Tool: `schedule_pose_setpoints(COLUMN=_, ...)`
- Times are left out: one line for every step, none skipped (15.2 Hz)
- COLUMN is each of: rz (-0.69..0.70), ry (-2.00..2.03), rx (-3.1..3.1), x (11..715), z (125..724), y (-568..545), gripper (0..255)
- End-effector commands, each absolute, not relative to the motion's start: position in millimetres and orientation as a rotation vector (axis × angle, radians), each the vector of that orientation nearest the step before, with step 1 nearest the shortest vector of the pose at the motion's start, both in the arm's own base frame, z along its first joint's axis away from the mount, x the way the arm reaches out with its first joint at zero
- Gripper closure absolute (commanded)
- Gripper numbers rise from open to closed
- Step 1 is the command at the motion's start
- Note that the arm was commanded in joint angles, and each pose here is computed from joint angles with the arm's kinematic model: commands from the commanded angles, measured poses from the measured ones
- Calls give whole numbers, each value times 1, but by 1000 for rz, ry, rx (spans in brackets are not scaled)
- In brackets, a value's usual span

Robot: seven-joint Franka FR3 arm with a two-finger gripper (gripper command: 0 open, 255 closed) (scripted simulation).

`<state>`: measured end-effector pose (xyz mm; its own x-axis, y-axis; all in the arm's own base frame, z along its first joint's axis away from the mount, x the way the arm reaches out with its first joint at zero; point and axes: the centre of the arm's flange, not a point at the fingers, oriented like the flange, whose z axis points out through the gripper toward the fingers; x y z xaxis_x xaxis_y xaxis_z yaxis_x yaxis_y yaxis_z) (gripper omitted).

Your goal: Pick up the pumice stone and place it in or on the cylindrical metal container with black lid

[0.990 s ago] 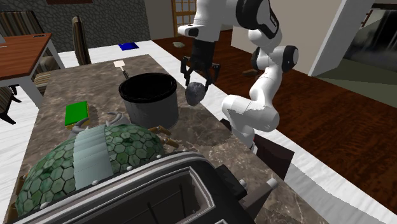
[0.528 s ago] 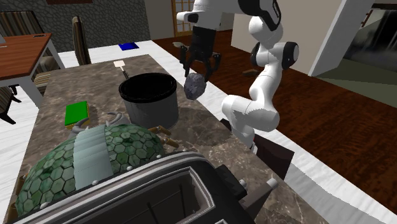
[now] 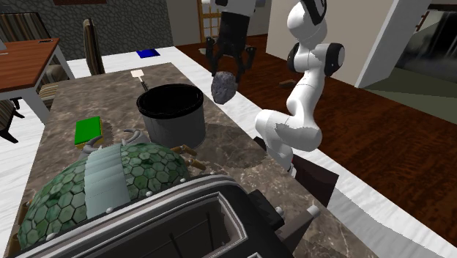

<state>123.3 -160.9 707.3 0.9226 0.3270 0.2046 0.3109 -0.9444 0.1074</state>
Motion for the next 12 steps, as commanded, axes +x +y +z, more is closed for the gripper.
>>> schedule_pose_setpoints(rz=339, ry=500, rx=3009, x=122, z=719, y=-160, gripper=255)
schedule_pose_setpoints(rz=339, ry=500, rx=3009, x=122, z=725, y=-160, gripper=255)
schedule_pose_setpoints(rz=339, ry=500, rx=3009, x=122, z=730, y=-160, gripper=255)
schedule_pose_setpoints(rz=339, ry=500, rx=3009, x=122, z=735, y=-160, gripper=255)
schedule_pose_setpoints(rz=339, ry=500, rx=3009, x=122, z=740, y=-160, gripper=255)
schedule_pose_setpoints(rz=339, ry=500, rx=3009, x=122, z=746, y=-160, gripper=255)
schedule_pose_setpoints(rz=339, ry=500, rx=3009, x=122, z=751, y=-160, gripper=255)
schedule_pose_setpoints(rz=339, ry=500, rx=3009, x=122, z=756, y=-160, gripper=255)
schedule_pose_setpoints(rz=339, ry=500, rx=3009, x=122, z=762, y=-160, gripper=255)
schedule_pose_setpoints(rz=339, ry=500, rx=3009, x=122, z=767, y=-160, gripper=255)
schedule_pose_setpoints(rz=339, ry=500, rx=3009, x=122, z=772, y=-160, gripper=255)
schedule_pose_setpoints(rz=339, ry=500, rx=3009, x=122, z=777, y=-160, gripper=255)
